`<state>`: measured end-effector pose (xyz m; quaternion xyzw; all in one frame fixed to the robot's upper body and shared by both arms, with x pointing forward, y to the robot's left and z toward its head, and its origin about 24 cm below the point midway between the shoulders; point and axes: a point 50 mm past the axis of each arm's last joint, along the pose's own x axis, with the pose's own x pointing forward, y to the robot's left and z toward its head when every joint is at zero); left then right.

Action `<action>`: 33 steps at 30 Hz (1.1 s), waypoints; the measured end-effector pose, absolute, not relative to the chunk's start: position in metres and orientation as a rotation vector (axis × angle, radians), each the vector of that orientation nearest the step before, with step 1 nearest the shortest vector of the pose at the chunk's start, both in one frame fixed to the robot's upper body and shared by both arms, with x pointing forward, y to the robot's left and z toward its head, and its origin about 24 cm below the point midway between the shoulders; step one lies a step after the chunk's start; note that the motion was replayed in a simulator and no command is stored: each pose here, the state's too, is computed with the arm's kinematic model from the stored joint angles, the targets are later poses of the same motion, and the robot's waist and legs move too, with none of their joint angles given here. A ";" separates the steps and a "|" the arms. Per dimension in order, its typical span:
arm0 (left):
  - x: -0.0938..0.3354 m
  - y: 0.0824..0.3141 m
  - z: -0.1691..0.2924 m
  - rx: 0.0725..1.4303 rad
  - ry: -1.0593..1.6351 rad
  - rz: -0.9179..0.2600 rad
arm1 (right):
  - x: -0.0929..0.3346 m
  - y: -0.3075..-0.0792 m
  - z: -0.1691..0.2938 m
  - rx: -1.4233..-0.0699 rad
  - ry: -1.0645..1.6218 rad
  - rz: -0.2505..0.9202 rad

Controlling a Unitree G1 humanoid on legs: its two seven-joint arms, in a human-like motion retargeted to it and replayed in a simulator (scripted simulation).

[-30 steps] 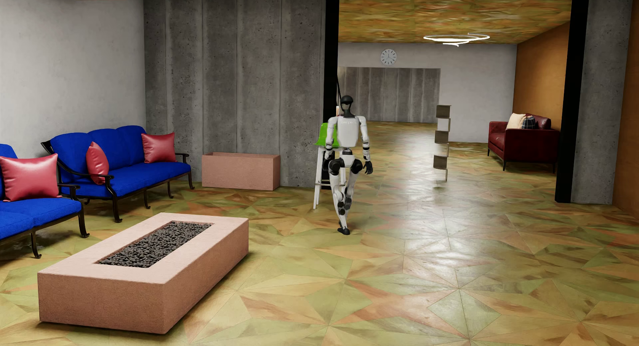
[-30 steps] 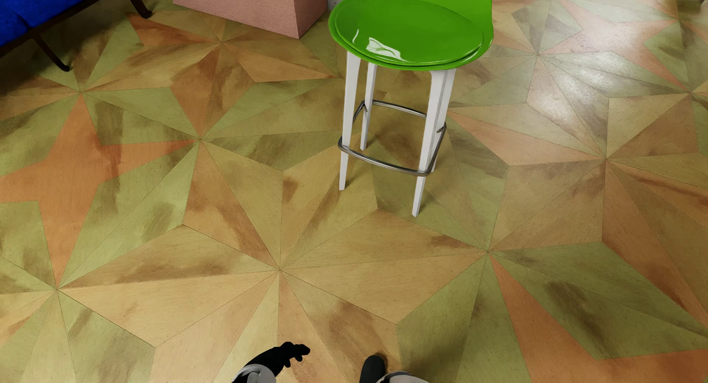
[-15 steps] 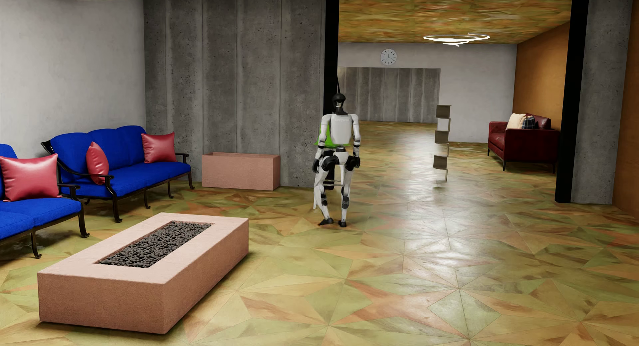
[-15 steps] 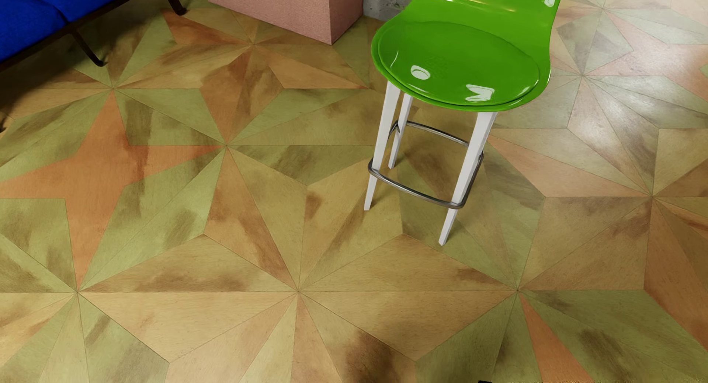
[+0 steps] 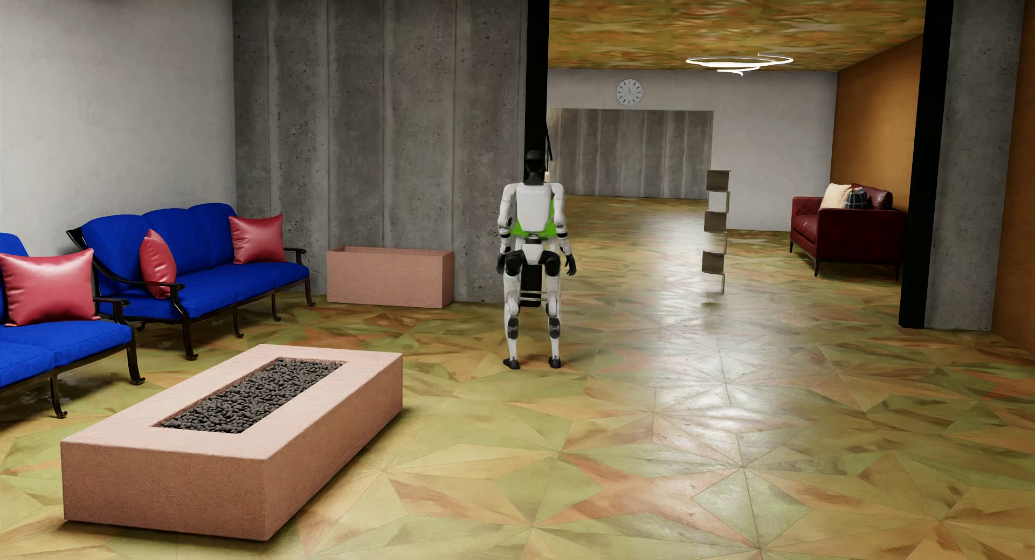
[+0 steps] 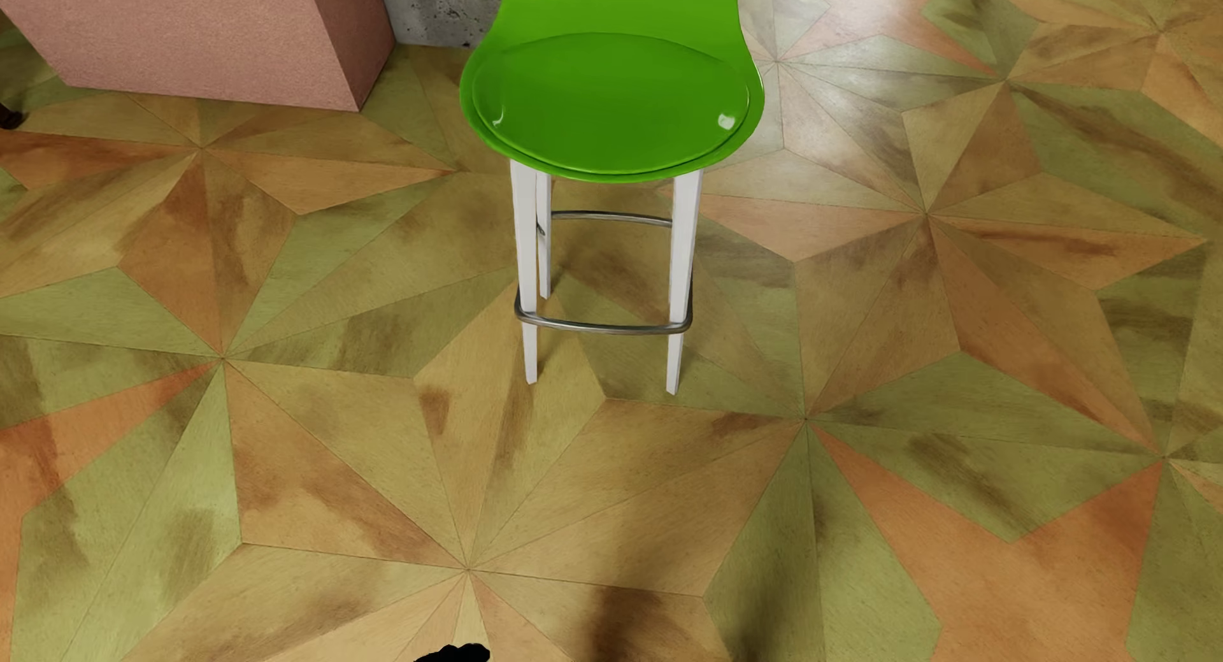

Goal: Move towards the stool

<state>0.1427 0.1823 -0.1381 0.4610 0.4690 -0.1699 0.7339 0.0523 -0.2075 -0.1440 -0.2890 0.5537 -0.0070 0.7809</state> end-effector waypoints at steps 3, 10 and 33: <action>0.159 0.194 -0.132 1.079 1.011 -0.372 | 0.049 -0.209 -0.143 -0.578 1.201 -0.074; 0.195 0.208 -0.117 1.251 0.942 -0.385 | 0.033 -0.224 -0.145 -0.631 1.264 -0.045; 0.131 0.173 -0.145 1.113 1.040 -0.404 | 0.079 -0.187 -0.146 -0.701 1.117 0.139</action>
